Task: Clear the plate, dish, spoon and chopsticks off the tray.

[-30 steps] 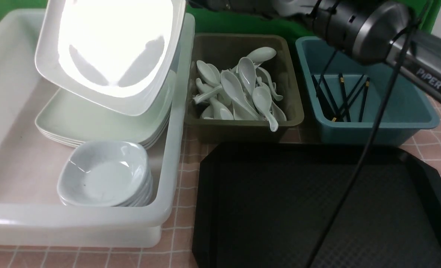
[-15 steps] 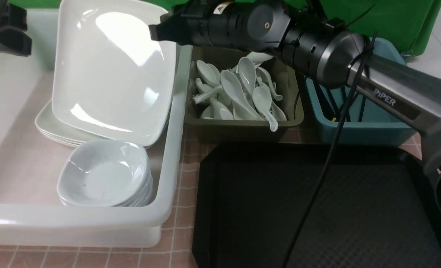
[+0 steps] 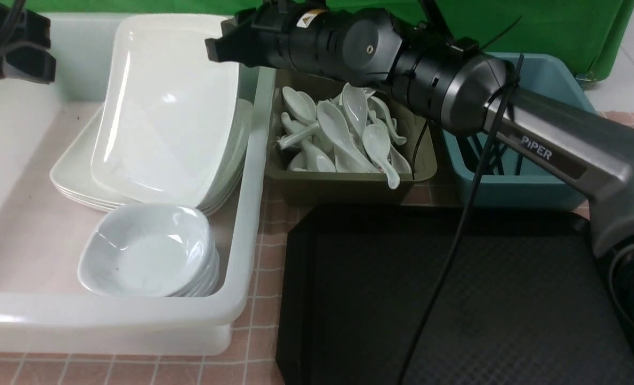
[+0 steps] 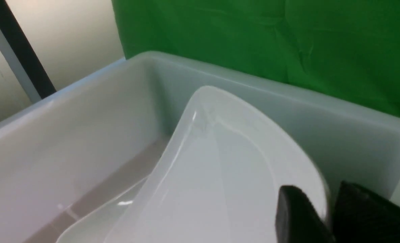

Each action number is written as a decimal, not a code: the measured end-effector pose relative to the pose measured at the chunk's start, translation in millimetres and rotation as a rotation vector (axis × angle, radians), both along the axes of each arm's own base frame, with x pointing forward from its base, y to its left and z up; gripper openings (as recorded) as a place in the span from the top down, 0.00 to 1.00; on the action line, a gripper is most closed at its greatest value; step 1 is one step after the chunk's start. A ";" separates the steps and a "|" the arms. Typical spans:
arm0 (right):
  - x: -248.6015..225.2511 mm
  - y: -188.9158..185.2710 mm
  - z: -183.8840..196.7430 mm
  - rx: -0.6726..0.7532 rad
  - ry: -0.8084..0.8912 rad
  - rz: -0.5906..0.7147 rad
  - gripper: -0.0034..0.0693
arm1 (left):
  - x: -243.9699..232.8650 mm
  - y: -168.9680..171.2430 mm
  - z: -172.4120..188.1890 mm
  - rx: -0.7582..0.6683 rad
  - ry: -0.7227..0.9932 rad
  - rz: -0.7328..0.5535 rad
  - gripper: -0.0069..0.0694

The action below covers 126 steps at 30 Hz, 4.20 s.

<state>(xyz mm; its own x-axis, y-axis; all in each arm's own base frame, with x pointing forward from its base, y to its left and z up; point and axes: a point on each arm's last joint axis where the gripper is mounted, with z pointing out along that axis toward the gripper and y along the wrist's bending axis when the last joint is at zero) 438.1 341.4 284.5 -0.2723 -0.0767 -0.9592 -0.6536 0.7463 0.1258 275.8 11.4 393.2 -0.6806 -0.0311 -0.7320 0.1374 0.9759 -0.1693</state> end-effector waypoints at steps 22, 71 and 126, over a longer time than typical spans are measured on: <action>-37.8 -67.5 103.9 -0.148 0.040 0.111 0.91 | 4.4 3.3 -5.9 0.053 0.021 0.003 0.91; -416.4 -336.9 33.6 0.193 -0.511 -0.514 0.78 | -198.2 -61.2 -91.0 -0.205 -0.518 -0.288 0.91; -416.6 -336.9 34.3 0.199 -0.517 -0.513 0.62 | -220.0 -13.8 -201.5 0.159 -0.618 0.125 0.91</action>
<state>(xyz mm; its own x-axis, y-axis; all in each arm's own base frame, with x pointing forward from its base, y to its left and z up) 21.5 4.5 318.8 0.2610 0.1267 -0.9570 -0.2423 0.9682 0.0621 55.8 -2.4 191.7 -0.1304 0.0582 -0.9898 0.0467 0.9975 0.0525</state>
